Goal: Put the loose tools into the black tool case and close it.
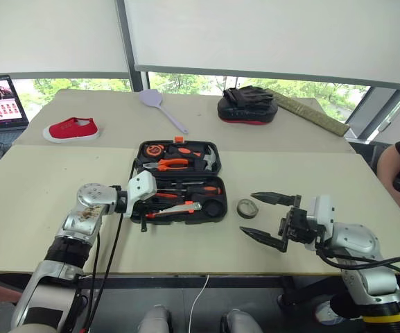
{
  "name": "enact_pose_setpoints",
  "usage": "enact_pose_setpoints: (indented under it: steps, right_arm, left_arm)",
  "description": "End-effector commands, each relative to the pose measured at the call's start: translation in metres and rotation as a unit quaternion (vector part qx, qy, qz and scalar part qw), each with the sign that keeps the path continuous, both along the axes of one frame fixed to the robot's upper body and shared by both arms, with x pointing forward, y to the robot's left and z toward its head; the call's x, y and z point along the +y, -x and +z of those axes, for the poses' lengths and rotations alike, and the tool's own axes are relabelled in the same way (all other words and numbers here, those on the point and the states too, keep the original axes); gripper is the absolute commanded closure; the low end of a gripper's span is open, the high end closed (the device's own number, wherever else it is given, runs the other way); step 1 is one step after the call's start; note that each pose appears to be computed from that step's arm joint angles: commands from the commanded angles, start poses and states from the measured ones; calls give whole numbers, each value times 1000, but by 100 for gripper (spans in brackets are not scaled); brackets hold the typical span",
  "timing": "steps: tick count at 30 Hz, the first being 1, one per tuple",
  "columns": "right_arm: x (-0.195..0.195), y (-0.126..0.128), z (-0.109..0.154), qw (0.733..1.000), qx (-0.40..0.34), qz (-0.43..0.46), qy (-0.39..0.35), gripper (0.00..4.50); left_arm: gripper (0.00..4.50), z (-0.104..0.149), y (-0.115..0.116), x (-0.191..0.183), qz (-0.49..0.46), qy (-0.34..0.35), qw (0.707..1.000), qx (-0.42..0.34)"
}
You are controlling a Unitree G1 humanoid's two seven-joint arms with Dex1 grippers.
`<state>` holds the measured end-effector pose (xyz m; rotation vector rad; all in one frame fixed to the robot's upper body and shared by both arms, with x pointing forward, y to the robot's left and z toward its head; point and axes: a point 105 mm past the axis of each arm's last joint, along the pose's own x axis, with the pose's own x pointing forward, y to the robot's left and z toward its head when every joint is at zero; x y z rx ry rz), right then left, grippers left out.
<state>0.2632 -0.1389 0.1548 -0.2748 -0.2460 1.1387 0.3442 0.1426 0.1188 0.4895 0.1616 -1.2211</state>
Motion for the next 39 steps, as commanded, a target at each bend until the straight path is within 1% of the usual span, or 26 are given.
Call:
enact_pose_setpoints:
  steps: [1,5,9,16,20,22,25,26,31,33,36,39]
  right_arm:
    - [3,5,11,1000,-25,3,-8,0]
    - [3,5,11,1000,-24,-1,-11,0]
    - [4,5,11,1000,-25,-4,-13,0]
    - [2,6,12,999,-27,-10,-16,0]
    - [2,7,12,999,-26,-10,-17,0]
    - [2,7,12,999,-25,-11,-18,0]
    - [3,8,12,1000,-23,-11,-18,0]
    - [3,8,12,1000,-22,-11,-18,0]
    - [2,9,11,1000,-18,-11,-19,0]
    - [3,9,11,1000,-16,-10,-19,0]
    - [3,10,10,1000,-15,-10,-20,0]
    - [4,12,10,1000,-14,-11,-21,0]
  left_arm:
    - [445,-24,4,16,31,-43,998,38]
    - [445,-42,10,33,52,-74,994,69]
    - [445,-60,19,50,75,-86,987,109]
    - [445,-61,18,65,117,-51,983,134]
    - [445,-64,25,60,99,-34,984,143]
    - [445,-61,28,55,87,-18,986,143]
    - [445,-53,30,58,73,-21,989,130]
    - [445,-47,31,57,59,-14,991,119]
    - [445,2,29,42,0,89,995,47]
    - [445,11,26,37,-7,101,994,27]
    - [445,11,20,29,0,97,995,9]
    - [445,-2,13,19,16,77,997,11]
